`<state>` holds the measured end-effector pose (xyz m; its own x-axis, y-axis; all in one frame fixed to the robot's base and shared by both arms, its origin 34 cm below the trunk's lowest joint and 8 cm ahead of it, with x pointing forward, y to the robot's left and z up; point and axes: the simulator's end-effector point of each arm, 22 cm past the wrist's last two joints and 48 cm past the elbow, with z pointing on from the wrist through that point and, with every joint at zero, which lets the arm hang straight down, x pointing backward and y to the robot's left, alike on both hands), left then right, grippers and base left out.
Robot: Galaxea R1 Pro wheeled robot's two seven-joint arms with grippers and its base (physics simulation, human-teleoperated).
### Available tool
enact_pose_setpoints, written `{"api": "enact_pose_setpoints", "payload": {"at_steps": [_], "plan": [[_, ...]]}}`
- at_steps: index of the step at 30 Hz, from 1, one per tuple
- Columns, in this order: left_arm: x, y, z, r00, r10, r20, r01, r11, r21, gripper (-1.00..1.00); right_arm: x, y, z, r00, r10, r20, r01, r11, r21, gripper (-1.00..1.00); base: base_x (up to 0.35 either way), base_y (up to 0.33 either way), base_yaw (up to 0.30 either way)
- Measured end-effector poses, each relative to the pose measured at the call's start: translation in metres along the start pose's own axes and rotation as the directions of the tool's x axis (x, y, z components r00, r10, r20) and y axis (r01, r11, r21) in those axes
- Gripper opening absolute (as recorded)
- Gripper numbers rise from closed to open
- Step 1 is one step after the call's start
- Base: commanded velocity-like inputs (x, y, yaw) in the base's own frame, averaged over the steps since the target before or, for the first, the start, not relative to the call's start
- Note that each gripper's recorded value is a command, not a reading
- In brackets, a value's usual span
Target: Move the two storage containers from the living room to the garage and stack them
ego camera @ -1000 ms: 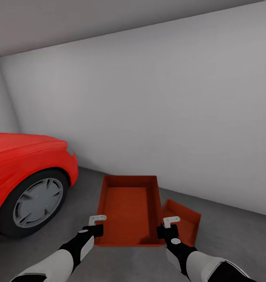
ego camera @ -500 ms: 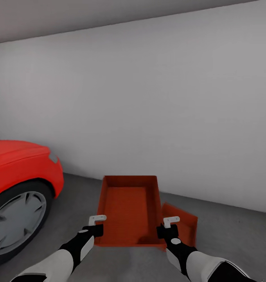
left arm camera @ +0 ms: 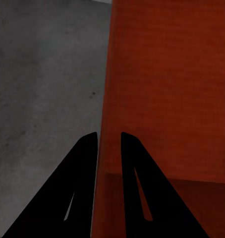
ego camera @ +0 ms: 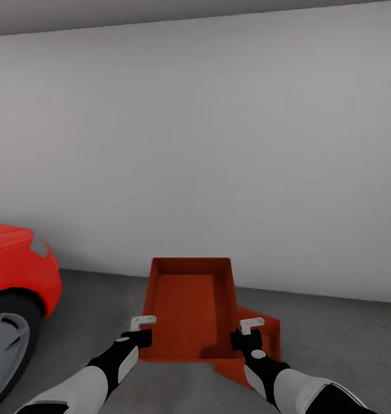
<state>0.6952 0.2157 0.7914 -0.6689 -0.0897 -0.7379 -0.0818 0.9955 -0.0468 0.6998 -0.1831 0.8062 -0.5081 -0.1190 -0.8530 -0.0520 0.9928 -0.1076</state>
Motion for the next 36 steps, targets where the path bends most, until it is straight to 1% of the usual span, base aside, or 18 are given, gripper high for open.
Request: {"api": "enact_pose_setpoints", "payload": {"at_steps": [18, 26, 36], "plan": [[-0.0001, 0.0000, 0.0000, 1.000, 0.000, 0.000, 0.000, 1.000, 0.000, -1.00, 0.0000, 0.0000, 0.0000, 1.000, 0.000, 0.000, 0.000, 1.000, 0.000, -1.00, 0.304, 0.194, -0.277], [-0.0001, 0.0000, 0.0001, 1.000, 0.000, 0.000, 0.000, 1.000, 0.000, -1.00, 0.0000, 0.0000, 0.0000, 1.000, 0.000, 0.000, 0.000, 1.000, 0.000, -1.00, 0.286, 0.098, -0.283], [0.0001, 0.0000, 0.0005, 1.000, 0.000, -0.001, 0.000, 1.000, 0.000, -1.00, 0.0002, 0.0001, 0.0005, 1.000, 0.000, -0.001, 0.000, 1.000, 0.000, -1.00, 0.043, 0.003, -0.283]]}}
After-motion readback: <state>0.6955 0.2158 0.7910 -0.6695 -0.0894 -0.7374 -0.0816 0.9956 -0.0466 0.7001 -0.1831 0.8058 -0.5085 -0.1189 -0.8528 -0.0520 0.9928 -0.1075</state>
